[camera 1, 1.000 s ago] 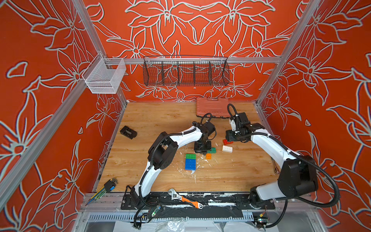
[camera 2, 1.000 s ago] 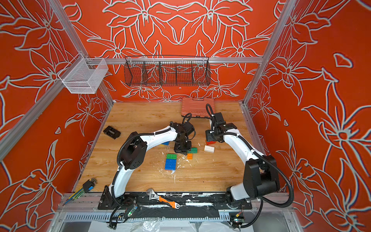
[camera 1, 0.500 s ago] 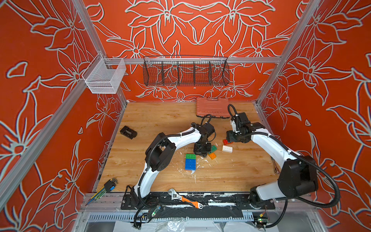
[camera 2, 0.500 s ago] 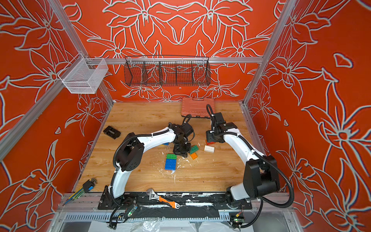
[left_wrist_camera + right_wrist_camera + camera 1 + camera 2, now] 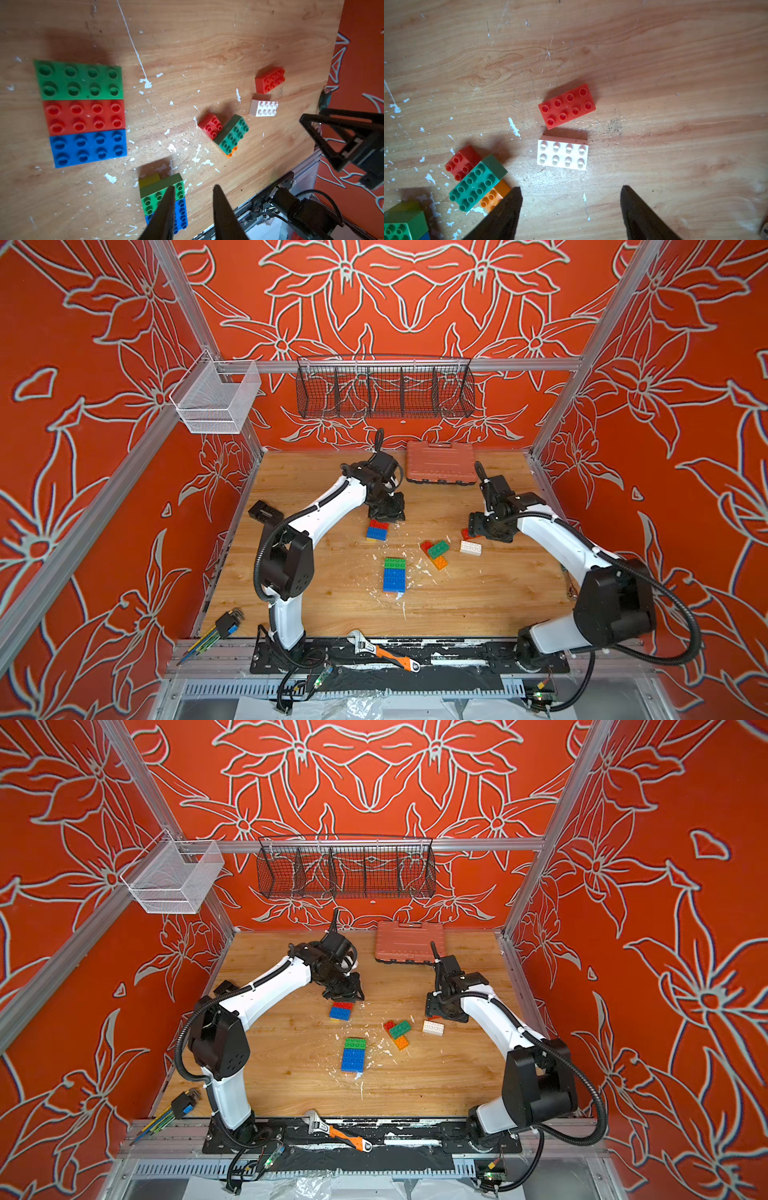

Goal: Assemble a rectangle with lego
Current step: Pick up the lego brick from the center of the board.

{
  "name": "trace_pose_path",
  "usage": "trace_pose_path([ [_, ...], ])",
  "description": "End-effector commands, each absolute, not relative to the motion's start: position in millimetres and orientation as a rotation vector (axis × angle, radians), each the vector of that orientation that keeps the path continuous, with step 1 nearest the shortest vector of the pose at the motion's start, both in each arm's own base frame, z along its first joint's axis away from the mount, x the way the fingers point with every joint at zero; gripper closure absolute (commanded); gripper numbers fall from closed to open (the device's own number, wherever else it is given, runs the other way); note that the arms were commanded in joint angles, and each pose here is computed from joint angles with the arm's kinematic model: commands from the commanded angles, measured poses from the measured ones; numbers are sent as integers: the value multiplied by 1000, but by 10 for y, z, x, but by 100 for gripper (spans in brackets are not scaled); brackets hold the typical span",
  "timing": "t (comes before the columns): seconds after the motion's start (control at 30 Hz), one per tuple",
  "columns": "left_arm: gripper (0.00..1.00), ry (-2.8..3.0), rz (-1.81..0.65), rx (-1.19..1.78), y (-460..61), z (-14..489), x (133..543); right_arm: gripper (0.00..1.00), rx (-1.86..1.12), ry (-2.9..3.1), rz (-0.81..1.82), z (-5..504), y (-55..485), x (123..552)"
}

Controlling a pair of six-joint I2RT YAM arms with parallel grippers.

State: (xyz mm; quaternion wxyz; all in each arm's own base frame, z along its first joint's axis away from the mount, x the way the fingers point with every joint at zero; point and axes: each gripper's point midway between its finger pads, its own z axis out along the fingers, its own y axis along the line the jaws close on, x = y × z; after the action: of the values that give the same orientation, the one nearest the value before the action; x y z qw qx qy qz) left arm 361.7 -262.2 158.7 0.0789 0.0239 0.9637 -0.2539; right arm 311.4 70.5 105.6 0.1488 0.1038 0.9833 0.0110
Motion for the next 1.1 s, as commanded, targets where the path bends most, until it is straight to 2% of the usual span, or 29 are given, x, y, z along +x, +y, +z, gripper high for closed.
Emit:
trace_pose_path([
  [0.0, 70, 2863, -835, 119, -2521, 1617, 3577, 19, 423, 2884, -44, 837, 717, 3006],
  [0.17, 70, 2857, -942, 65, -2432, 1591, 3606, 18, 440, 2947, -49, 576, 815, 3052],
  [0.37, 70, 2849, -938, 51, -2334, 1622, 3603, 17, 463, 2972, -84, 360, 811, 3039],
  [0.6, 70, 2843, -961, 46, -2329, 1622, 3603, 18, 435, 2978, -113, 305, 817, 3141],
  [0.83, 70, 2847, -960, 49, -2323, 1607, 3586, 25, 420, 2981, -129, 286, 812, 3163],
  [1.07, 70, 2844, -968, 49, -2331, 1612, 3586, 21, 420, 2963, -98, 334, 830, 3173],
])
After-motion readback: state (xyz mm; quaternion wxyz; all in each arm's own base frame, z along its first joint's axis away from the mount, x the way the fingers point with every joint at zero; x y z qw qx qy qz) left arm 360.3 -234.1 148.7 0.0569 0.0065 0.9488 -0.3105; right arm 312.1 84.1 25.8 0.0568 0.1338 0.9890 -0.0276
